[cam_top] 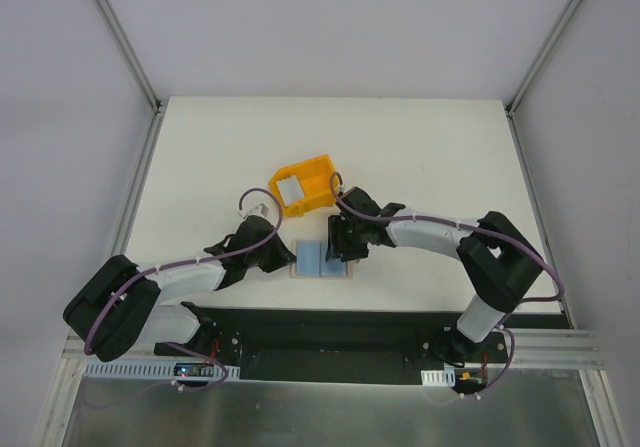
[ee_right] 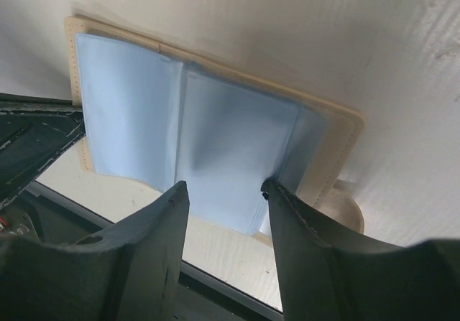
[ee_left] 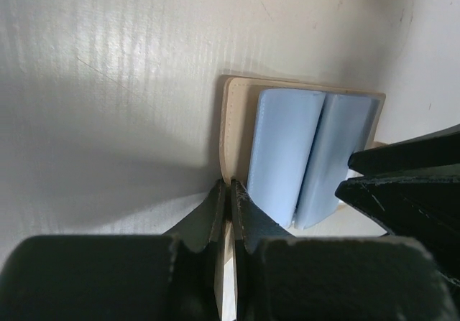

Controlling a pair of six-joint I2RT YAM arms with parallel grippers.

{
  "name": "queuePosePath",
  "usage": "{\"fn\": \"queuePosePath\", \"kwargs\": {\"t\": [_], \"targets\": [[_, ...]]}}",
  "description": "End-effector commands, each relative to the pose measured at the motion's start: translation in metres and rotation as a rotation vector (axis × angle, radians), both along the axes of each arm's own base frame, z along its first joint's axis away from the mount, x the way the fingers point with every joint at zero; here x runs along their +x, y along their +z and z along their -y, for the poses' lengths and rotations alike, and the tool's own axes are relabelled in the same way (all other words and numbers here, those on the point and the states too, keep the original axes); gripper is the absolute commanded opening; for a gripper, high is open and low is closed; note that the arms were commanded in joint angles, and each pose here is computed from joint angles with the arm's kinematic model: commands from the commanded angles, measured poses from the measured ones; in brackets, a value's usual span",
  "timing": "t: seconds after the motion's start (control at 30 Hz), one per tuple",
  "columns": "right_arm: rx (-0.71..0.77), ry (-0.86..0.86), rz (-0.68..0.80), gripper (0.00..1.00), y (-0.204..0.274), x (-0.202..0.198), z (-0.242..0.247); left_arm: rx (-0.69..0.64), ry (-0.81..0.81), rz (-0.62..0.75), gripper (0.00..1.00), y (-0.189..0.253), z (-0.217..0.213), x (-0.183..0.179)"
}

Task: Put the credit cards into the card holder
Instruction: Turn over the card slot in the card holder.

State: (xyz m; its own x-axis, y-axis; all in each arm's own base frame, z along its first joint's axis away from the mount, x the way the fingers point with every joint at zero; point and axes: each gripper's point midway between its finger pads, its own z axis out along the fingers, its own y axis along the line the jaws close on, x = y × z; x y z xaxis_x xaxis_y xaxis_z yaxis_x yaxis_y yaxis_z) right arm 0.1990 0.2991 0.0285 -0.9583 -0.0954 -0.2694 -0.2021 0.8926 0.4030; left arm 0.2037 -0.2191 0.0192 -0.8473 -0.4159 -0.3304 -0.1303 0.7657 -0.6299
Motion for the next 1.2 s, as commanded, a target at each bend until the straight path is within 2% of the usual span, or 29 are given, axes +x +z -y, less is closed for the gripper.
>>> {"fn": "queuePosePath", "kwargs": {"t": [0.0, 0.1, 0.27, 0.6, 0.7, 0.8, 1.0, 1.17], "targets": [[0.039, 0.047, -0.028, 0.50, -0.003, -0.005, -0.023, -0.005, -0.009, 0.012, 0.00, 0.003, 0.001, 0.004], [0.024, 0.072, -0.005, 0.50, 0.003, -0.003, -0.028, -0.008, -0.007, 0.010, 0.00, 0.002, 0.001, 0.003], [-0.138, 0.108, 0.089, 0.44, 0.013, 0.004, -0.021, -0.007, -0.006, 0.008, 0.00, 0.002, 0.001, 0.003], [-0.140, 0.147, 0.104, 0.32, 0.017, 0.002, -0.030, -0.009, -0.004, -0.001, 0.00, 0.000, 0.002, 0.003], [-0.199, 0.139, 0.156, 0.31, 0.022, 0.009, -0.025, -0.009, -0.005, -0.002, 0.00, 0.000, 0.002, 0.002], [-0.170, 0.153, 0.141, 0.31, 0.022, 0.006, -0.032, -0.009, -0.003, -0.002, 0.00, 0.000, 0.002, 0.003], [-0.013, 0.182, 0.051, 0.36, 0.012, 0.000, -0.058, -0.012, 0.001, -0.006, 0.00, -0.001, 0.001, 0.002], [0.193, 0.207, 0.052, 0.42, 0.030, 0.002, -0.083, -0.023, 0.019, -0.021, 0.00, -0.007, 0.000, -0.001]]}}
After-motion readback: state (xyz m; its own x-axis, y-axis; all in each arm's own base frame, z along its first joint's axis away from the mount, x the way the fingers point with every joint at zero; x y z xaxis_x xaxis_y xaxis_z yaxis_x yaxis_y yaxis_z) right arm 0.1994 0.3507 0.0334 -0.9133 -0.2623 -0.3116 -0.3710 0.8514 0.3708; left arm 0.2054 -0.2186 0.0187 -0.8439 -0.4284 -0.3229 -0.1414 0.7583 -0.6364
